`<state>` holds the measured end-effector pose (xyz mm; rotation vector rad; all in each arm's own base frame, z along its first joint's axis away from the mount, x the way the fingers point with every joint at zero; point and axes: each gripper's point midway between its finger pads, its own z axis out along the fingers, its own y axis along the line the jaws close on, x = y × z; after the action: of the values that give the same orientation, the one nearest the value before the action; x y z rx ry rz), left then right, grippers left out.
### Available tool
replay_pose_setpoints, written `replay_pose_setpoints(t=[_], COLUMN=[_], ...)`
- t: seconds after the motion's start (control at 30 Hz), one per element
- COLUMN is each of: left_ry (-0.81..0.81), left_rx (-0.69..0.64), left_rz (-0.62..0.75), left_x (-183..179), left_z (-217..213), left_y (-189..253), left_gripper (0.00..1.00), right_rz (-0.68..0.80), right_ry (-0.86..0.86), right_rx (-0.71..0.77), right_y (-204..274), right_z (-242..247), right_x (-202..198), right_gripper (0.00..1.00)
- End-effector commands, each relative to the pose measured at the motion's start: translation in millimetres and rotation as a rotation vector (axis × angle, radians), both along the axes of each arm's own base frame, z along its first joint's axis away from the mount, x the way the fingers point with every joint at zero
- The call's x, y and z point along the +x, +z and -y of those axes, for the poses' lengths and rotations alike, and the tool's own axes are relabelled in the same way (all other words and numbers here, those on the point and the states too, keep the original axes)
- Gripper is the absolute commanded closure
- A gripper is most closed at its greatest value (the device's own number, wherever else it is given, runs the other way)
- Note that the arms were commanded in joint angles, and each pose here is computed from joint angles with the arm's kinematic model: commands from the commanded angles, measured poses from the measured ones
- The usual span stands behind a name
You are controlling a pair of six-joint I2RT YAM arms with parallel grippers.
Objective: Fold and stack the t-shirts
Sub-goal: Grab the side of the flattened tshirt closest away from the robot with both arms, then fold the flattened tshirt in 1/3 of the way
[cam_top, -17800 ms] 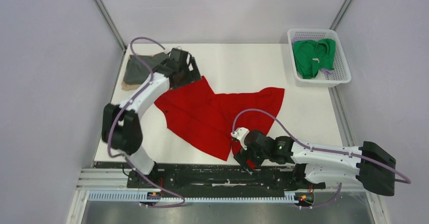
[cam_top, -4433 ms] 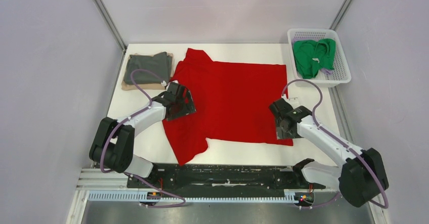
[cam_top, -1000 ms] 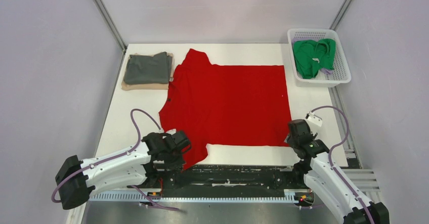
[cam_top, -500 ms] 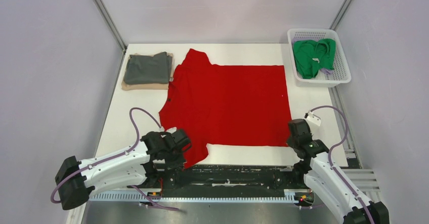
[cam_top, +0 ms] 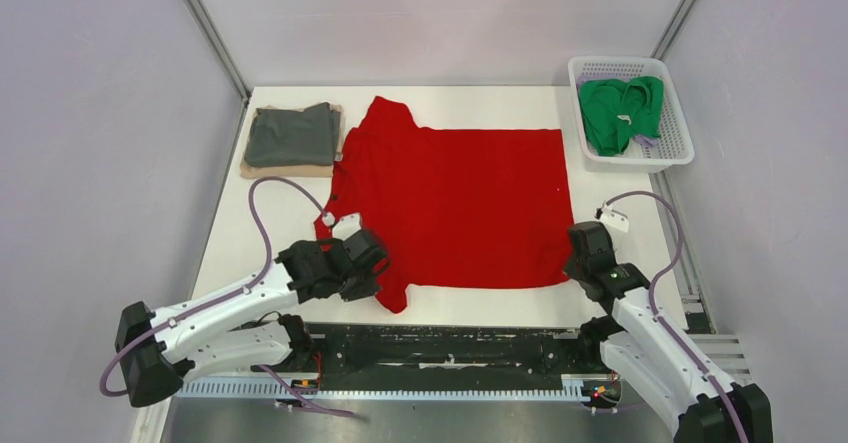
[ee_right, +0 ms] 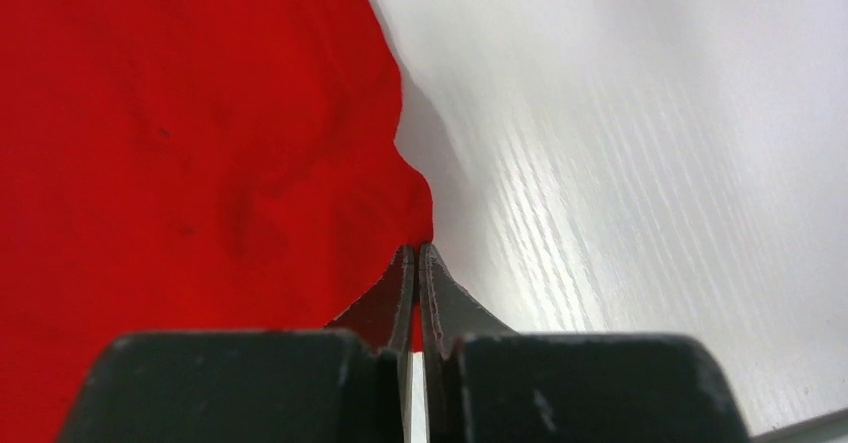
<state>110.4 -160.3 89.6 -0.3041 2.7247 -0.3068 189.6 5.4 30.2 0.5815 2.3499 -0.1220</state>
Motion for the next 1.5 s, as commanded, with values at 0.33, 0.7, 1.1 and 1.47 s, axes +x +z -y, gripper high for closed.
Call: replay_pose_setpoints(t=[0.33,0.7,1.1,1.47], left_ry=[0.063,0.115,0.109,-0.053], left_rx=[-0.062,0.037,0.150,0.324], left_rz=[0.399,0.374,0.370,0.339], left_x=[143,216,267,336], left_z=[13,2,-7,-10], left_y=[70,77,75,47], left_gripper=[0.98,0.98,0.98,0.87], right_rz=[0.263,0.314,0.320,0.283], right_ry=[0.033,0.017,-0.009,-0.027], right_rx=[0.005,-0.038,-0.060,-0.081], right_y=[68,92,98,84], right_z=[-14,-8,0,9], right_x=[77,112,148,168], right_gripper=[1.00,1.00,1.00,0.95])
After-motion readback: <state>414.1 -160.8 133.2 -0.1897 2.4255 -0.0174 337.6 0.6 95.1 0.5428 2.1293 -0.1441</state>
